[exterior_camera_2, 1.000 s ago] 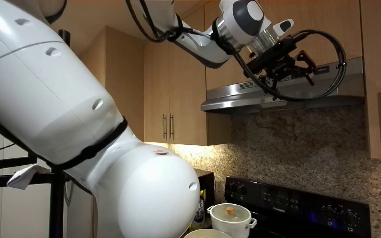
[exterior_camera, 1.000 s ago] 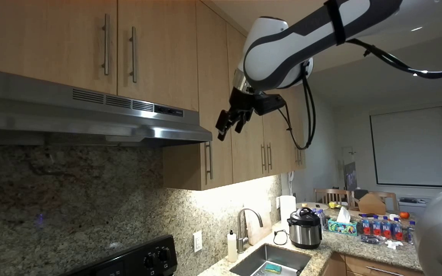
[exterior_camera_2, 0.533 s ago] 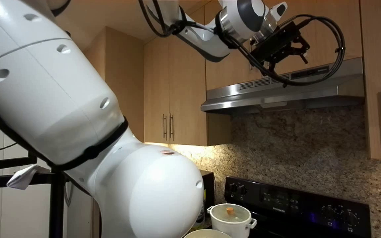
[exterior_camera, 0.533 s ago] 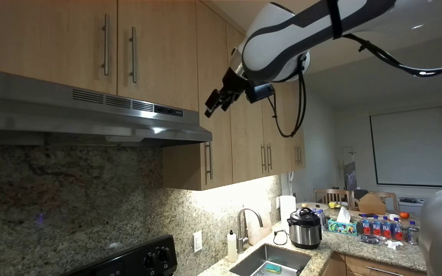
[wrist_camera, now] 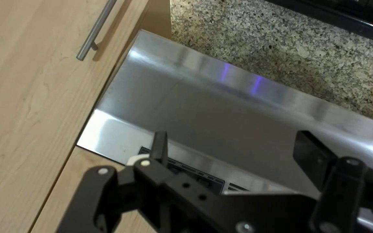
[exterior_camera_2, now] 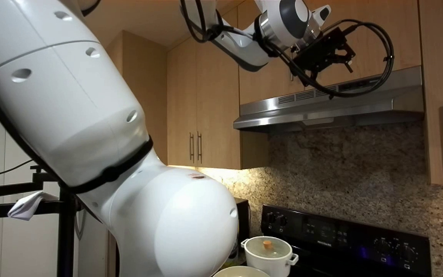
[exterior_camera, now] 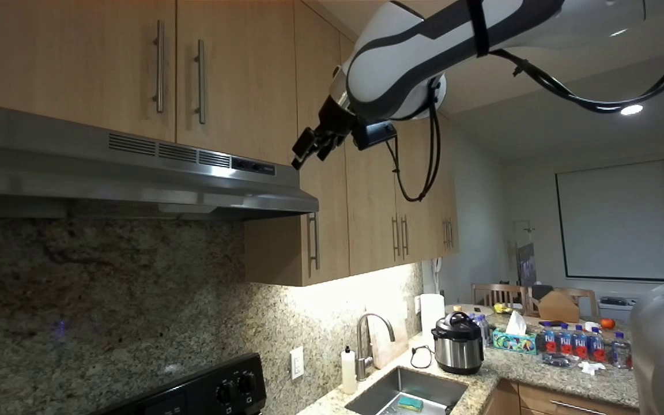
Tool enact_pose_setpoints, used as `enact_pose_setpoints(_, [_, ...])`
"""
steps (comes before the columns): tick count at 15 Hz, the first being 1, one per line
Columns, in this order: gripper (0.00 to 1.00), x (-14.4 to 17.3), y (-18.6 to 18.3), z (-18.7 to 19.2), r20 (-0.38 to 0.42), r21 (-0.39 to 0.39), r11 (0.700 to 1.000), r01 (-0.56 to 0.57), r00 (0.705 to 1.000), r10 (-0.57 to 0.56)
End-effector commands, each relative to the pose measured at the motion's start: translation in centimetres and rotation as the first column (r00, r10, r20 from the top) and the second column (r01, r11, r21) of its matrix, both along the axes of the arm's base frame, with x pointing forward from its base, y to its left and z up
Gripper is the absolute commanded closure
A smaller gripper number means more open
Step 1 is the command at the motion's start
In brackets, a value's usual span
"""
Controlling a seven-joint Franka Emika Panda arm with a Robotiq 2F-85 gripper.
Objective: Turn on the light under the top cabinet.
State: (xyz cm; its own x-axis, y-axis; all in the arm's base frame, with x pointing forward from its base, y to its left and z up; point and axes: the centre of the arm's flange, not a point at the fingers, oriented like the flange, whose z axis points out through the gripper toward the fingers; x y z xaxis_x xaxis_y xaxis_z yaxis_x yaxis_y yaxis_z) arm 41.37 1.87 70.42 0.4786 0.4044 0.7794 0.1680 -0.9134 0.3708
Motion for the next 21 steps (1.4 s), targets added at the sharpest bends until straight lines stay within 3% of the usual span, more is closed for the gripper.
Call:
enact_pose_setpoints(1, [0.00,-0.1,0.0,0.1,0.001,0.000,1.000,0.000,1.000,0.000])
enact_pose_setpoints(6, [0.00,-0.1,0.0,0.0,0.001,0.000,1.000,0.000,1.000,0.000])
enact_pose_setpoints(12, [0.00,3.1,3.1,1.0,0.045,-0.029,0.986,-0.163,0.985,0.164])
enact_pose_setpoints(16, [0.00,5.2,4.7,2.4,0.108,0.026,0.965,-0.260,0.961,0.256])
enact_pose_setpoints(21, [0.00,9.2,4.5,2.4,0.066,0.109,0.942,-0.318,0.948,0.312])
